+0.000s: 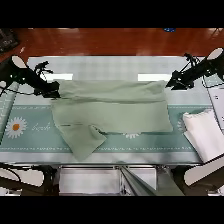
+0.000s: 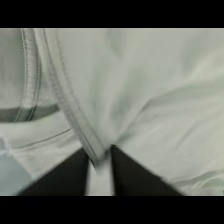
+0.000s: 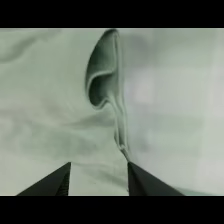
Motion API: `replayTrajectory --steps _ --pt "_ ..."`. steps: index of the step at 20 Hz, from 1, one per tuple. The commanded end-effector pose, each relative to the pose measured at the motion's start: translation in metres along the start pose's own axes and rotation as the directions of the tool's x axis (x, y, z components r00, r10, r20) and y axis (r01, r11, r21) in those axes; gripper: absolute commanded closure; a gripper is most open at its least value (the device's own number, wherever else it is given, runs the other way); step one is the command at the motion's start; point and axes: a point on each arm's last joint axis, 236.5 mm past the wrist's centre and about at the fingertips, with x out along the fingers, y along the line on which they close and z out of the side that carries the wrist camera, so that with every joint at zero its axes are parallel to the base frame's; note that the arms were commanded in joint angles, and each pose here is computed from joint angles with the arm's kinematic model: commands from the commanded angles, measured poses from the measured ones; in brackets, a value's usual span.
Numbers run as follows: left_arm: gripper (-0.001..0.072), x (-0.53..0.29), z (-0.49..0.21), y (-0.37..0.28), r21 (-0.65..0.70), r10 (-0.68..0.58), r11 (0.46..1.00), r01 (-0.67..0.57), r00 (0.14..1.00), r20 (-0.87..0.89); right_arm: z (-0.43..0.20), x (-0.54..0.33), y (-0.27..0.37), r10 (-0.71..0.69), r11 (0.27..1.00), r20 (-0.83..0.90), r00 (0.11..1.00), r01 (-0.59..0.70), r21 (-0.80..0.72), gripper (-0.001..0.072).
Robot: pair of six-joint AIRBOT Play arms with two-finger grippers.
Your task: Fold the shirts.
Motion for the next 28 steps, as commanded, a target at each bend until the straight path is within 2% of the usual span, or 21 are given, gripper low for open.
replayTrajectory --steps 1,3,7,9,10,12,14,17,21,25,26,27,28 --pt "0.0199 -0.019 -0.024 0.028 -0.031 0.11 0.993 -0.113 0.99 -0.088 -0.013 -0.029 -0.026 -0.121 0.992 0.003 0.993 0.121 0.041 0.03" --pt "0.0199 -0.04 -0.031 0.04 -0.085 0.148 0.985 -0.152 0.987 -0.058 -0.014 -0.066 -0.038 -0.159 0.984 0.094 0.983 0.151 0.091 0.03" --pt "0.02 -0.064 -0.067 0.058 -0.182 0.159 0.973 -0.144 0.985 0.071 -0.053 -0.098 -0.076 -0.202 0.964 0.261 0.944 0.144 0.224 0.03" --pt "0.02 -0.045 -0.113 0.059 -0.273 0.082 0.96 -0.063 0.995 0.057 -0.088 -0.076 -0.082 -0.155 0.959 0.297 0.942 0.072 0.273 0.03" --pt "0.02 -0.031 -0.135 0.051 -0.312 0.0 0.95 0.018 0.998 0.058 -0.101 -0.061 -0.075 -0.098 0.962 0.322 0.942 0.007 0.272 0.0301" --pt "0.0199 -0.011 -0.163 0.03 -0.39 -0.175 0.899 0.201 0.979 0.102 -0.123 -0.035 -0.06 -0.006 0.956 0.36 0.933 -0.101 0.275 0.0301" --pt "0.02 0.005 -0.179 0.024 -0.471 -0.262 0.831 0.297 0.955 0.14 -0.138 -0.016 -0.048 0.053 0.944 0.362 0.931 -0.165 0.286 0.0301" --pt "0.02 0.037 -0.197 0.013 -0.498 -0.303 0.805 0.322 0.945 0.122 -0.14 -0.008 -0.032 0.129 0.929 0.369 0.92 -0.242 0.279 0.0301" --pt "0.02 0.068 -0.185 -0.009 -0.495 -0.307 0.795 0.351 0.936 0.17 -0.146 -0.007 -0.024 0.164 0.925 0.345 0.924 -0.265 0.27 0.0301" --pt "0.0202 0.087 -0.16 -0.033 -0.448 -0.292 0.818 0.36 0.932 0.216 -0.147 -0.01 -0.021 0.183 0.917 0.345 0.921 -0.286 0.278 0.0301" --pt "0.0232 0.091 -0.16 -0.039 -0.433 -0.293 0.828 0.357 0.933 0.208 -0.144 -0.014 -0.026 0.175 0.914 0.362 0.916 -0.288 0.285 0.0302" --pt "0.0577 0.093 -0.166 -0.042 -0.384 -0.289 0.862 0.332 0.943 0.168 -0.144 -0.019 -0.042 0.129 0.914 0.384 0.914 -0.26 0.311 0.0302" --pt "0.0675 0.091 -0.172 -0.04 -0.335 -0.28 0.891 0.308 0.951 0.13 -0.157 -0.022 -0.065 0.057 0.91 0.357 0.932 -0.196 0.366 0.0302"
